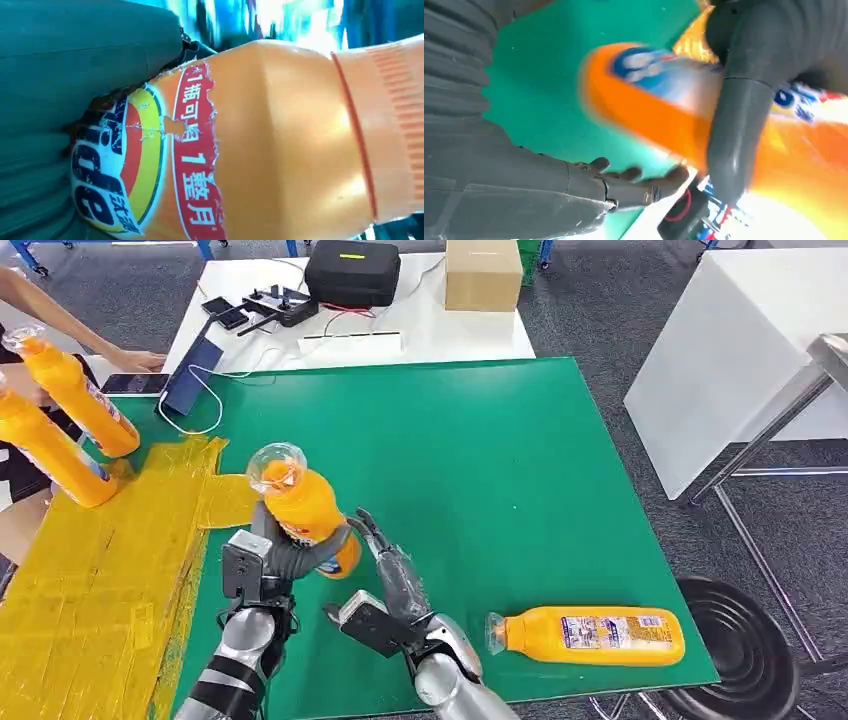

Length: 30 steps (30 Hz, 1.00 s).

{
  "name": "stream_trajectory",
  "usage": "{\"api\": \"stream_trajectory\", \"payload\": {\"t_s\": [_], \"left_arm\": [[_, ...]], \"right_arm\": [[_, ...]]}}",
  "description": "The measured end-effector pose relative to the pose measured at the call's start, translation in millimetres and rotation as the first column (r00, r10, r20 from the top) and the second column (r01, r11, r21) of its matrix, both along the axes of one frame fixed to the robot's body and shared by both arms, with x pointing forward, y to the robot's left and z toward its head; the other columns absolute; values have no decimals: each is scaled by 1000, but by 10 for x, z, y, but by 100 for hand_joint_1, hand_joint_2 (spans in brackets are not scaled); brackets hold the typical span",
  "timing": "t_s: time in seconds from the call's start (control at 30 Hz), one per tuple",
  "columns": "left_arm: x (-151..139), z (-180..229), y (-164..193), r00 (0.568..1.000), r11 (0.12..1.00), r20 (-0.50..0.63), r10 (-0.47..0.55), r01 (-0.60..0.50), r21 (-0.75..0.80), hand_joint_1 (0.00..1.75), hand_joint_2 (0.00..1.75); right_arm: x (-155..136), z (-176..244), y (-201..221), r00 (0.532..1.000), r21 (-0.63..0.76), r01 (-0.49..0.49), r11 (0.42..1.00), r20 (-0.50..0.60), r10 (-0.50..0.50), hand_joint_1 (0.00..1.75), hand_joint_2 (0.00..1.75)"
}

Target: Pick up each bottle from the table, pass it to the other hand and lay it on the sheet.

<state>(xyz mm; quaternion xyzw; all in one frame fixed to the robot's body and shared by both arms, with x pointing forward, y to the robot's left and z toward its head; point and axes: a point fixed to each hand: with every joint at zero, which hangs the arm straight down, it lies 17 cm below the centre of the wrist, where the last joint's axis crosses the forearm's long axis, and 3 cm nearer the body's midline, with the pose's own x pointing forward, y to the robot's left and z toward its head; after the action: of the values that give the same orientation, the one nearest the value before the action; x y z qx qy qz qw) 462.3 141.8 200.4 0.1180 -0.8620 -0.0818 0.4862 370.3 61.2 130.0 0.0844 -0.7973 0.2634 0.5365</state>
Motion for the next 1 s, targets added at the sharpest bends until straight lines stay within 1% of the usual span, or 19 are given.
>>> {"api": "stream_trajectory", "payload": {"t_s": [0.03, 0.07, 0.1, 0.13, 0.17, 0.23, 0.3, 0.33, 0.4, 0.47, 0.5, 0.57, 0.6, 0.63, 0.67, 0.77, 0.83, 0.93, 1.0], "left_arm": [[0, 101, 120, 995, 994, 58, 87, -91, 68, 175, 175], [-48, 322, 255, 968, 966, 170, 184, -210, 152, 175, 175], [-102, 592, 323, 921, 917, 306, 240, -318, 239, 175, 175], [-106, 766, 382, 869, 835, 423, 256, -419, 357, 175, 175], [-39, 809, 488, 827, 696, 503, 253, -516, 499, 175, 175], [97, 671, 788, 797, 434, 540, 271, -602, 670, 175, 175], [147, 521, 1269, 757, 286, 507, 411, -635, 717, 175, 175], [132, 499, 1507, 721, 276, 478, 502, -657, 702, 175, 175], [85, 502, 1834, 667, 293, 429, 609, -692, 659, 175, 175], [52, 487, 2096, 620, 258, 411, 668, -712, 654, 175, 175], [45, 485, 2150, 612, 244, 415, 674, -714, 657, 175, 175], [42, 504, 2322, 560, 207, 400, 726, -733, 648, 175, 175], [56, 507, 2394, 530, 187, 390, 753, -741, 645, 175, 175], [97, 476, 2345, 523, 189, 373, 766, -739, 647, 175, 175], [127, 406, 2318, 530, 175, 376, 760, -725, 666, 175, 175], [232, 164, 1979, 657, 167, 425, 623, -642, 748, 175, 175], [273, -49, 1878, 720, 158, 419, 554, -584, 796, 175, 175], [345, -353, 1920, 781, 180, 353, 515, -501, 846, 169, 175], [372, -517, 2012, 801, 219, 296, 521, -460, 860, 169, 175]], "right_arm": [[-3, 92, -48, 999, 18, 18, 1000, 28, -18, 0, 175], [2, 210, -141, 996, 39, 48, 998, 68, -51, 0, 175], [6, 327, -243, 990, 57, 82, 995, 106, -88, 0, 175], [16, 430, -322, 985, 71, 104, 992, 134, -113, 0, 175], [23, 531, -401, 978, 84, 122, 989, 161, -134, 0, 175], [14, 669, -507, 967, 106, 143, 984, 195, -162, 0, 175], [-13, 793, -618, 955, 134, 165, 977, 224, -192, 0, 175], [-20, 850, -673, 949, 145, 173, 974, 238, -204, 0, 175], [-39, 931, -739, 942, 162, 179, 970, 257, -216, 0, 175], [-47, 997, -781, 937, 173, 179, 969, 272, -221, 0, 175], [-51, 1010, -793, 935, 174, 179, 968, 276, -222, 0, 175], [-55, 1025, -815, 933, 175, 179, 968, 283, -224, 0, 175], [-58, 1032, -825, 931, 178, 180, 967, 286, -226, 0, 175], [-63, 1044, -832, 929, 186, 181, 966, 289, -229, 0, 175], [-70, 1056, -832, 928, 192, 177, 965, 293, -228, 0, 175], [-87, 1077, -837, 927, 196, 170, 966, 301, -224, 0, 175], [-100, 1086, -833, 927, 194, 164, 967, 306, -219, 0, 175], [-105, 1082, -832, 928, 190, 159, 969, 307, -213, 0, 175], [-106, 1082, -827, 928, 188, 157, 970, 308, -210, 0, 175]]}}
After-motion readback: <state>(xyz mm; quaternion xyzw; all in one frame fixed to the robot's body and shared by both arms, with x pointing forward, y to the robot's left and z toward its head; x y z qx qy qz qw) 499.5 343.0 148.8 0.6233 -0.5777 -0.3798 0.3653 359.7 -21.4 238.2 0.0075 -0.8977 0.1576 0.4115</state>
